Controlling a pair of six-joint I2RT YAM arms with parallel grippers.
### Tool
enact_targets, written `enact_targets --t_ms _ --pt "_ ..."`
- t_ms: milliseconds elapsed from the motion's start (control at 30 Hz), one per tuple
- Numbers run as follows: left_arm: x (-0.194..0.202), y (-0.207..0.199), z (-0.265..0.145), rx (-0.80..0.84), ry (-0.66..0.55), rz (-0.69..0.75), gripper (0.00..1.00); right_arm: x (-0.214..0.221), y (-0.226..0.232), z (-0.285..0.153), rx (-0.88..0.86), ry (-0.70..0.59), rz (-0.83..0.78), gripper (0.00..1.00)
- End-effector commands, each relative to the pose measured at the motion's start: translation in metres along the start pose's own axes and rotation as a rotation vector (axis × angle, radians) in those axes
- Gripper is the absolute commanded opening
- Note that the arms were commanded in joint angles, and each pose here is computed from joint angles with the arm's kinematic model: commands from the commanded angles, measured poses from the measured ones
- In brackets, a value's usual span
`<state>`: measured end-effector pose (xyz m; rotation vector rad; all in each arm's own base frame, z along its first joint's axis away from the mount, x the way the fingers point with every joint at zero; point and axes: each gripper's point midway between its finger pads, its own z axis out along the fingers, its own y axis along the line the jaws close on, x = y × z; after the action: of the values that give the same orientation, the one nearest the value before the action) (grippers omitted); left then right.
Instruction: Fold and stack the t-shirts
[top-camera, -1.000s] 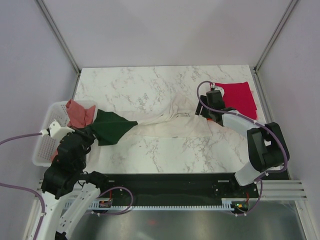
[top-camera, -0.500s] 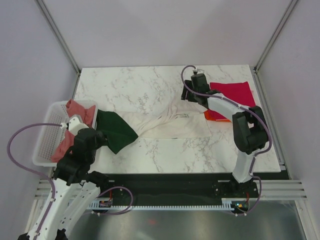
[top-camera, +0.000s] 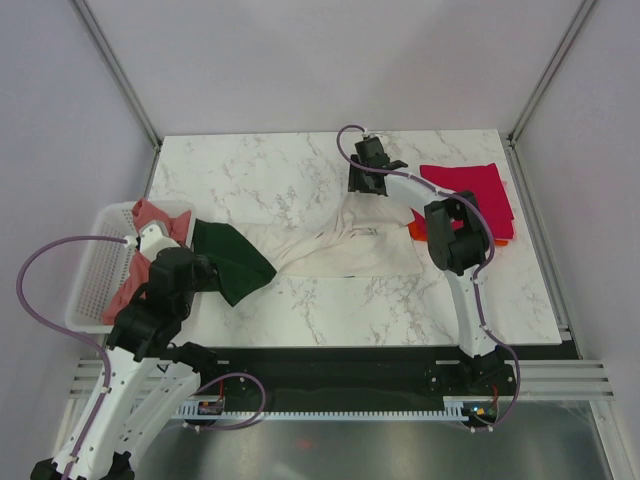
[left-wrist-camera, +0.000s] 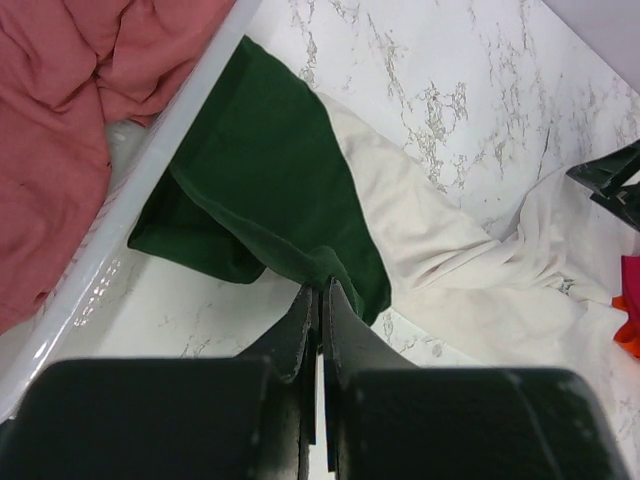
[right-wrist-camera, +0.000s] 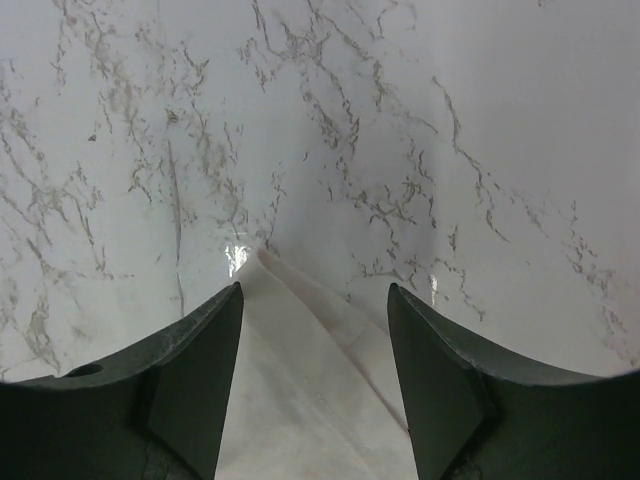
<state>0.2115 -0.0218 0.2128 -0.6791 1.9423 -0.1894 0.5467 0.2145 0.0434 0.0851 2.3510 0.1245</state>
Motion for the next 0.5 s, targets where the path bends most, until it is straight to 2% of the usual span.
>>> enact_targets --t_ms 0,200,367,467 --pt "-0.021 -0.012 -0.004 0.035 -0.053 0.003 0.02 -0.015 0.009 -0.001 0.022 -0.033 -0.033 0.68" --pt "-0.018 -0.013 -0.003 0.042 -0.042 0.008 0.02 -0.018 0.022 0.005 0.017 -0.053 -0.056 0.7" --pt "-0.019 -0.014 -0.003 0.043 -0.044 0.013 0.02 -0.017 0.032 0.008 -0.001 -0.056 -0.076 0.77" --pt "-0.019 -0.015 -0.003 0.047 -0.042 0.016 0.02 -0.012 0.035 0.011 -0.004 -0.044 -0.088 0.76"
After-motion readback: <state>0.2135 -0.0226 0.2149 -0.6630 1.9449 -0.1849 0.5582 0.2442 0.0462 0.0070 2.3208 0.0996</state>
